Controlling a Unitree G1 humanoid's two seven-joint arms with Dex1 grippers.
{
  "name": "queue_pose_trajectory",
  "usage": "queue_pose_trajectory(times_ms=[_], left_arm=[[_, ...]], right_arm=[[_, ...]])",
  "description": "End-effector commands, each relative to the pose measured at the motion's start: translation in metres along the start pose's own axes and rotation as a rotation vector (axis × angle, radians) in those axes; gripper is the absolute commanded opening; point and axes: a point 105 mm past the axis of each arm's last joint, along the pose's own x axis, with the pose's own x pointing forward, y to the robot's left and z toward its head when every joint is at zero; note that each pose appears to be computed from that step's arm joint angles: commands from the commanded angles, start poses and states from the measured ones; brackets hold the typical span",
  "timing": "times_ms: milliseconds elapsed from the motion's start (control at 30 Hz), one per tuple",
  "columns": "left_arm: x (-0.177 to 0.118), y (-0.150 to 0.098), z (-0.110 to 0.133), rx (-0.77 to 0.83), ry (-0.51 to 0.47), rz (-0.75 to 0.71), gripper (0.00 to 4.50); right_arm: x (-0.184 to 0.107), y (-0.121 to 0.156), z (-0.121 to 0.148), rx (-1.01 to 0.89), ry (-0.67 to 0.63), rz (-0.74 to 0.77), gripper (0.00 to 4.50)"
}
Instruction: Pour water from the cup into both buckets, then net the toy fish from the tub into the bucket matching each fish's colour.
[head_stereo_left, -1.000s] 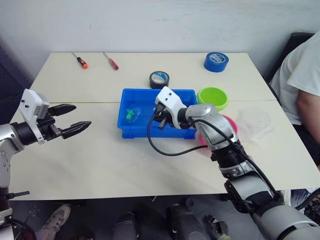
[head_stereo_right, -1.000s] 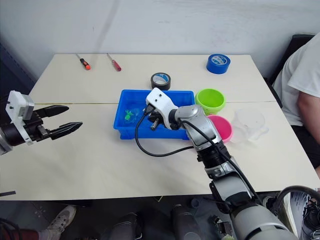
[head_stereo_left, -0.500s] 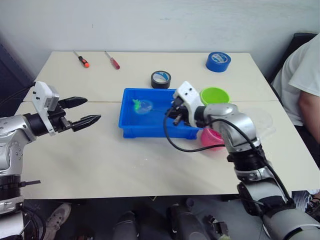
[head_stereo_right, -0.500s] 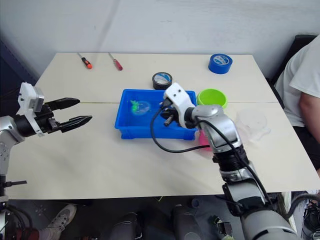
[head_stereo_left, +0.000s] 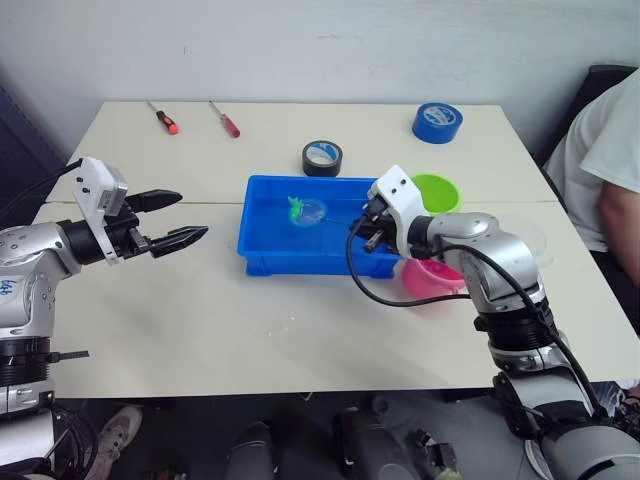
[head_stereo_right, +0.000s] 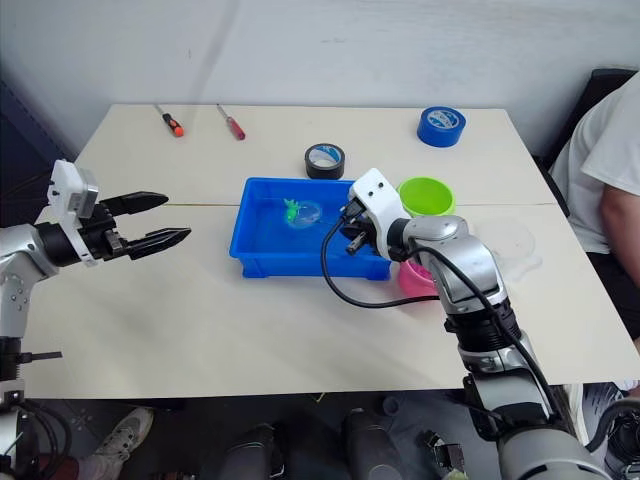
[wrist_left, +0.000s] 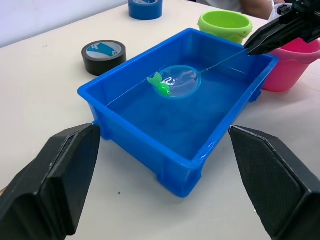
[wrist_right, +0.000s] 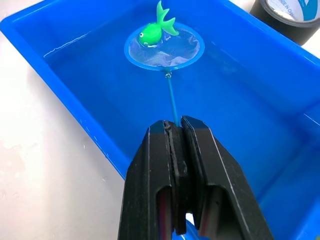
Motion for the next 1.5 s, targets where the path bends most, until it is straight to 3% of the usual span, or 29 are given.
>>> queue_pose_trajectory(times_ms=[33,167,300,433,700,933,1233,1500], left_arm=[[0.006,-0.002,0.013,0.044,-0.039,-0.028,4.47],[0.015,-0.001,0.02,0.052,-0.072,-0.045,4.47],[0.035,0.0,0.03,0.065,-0.116,-0.101,4.47],[0.053,-0.006,0.035,0.076,-0.146,-0.172,4.47],[0.072,-0.013,0.047,0.095,-0.19,-0.274,4.47],[0.081,-0.013,0.047,0.101,-0.192,-0.304,4.47],[0.082,-0.013,0.043,0.101,-0.181,-0.312,4.47],[0.083,-0.015,0.042,0.1,-0.177,-0.325,4.47]], right_arm=[[-0.018,-0.012,0.016,-0.019,-0.076,-0.053,0.0],[-0.039,-0.03,0.021,-0.009,-0.109,-0.112,0.0],[-0.083,-0.065,0.021,0.004,-0.132,-0.255,0.0],[-0.111,-0.083,0.019,0.006,-0.129,-0.343,0.0],[-0.159,-0.107,-0.002,-0.065,-0.023,-0.506,0.0],[-0.155,-0.109,-0.016,-0.322,0.128,-0.55,0.0],[-0.151,-0.094,-0.026,-0.973,0.368,-0.504,0.0],[-0.152,-0.101,-0.021,-1.233,0.436,-0.552,0.0]])
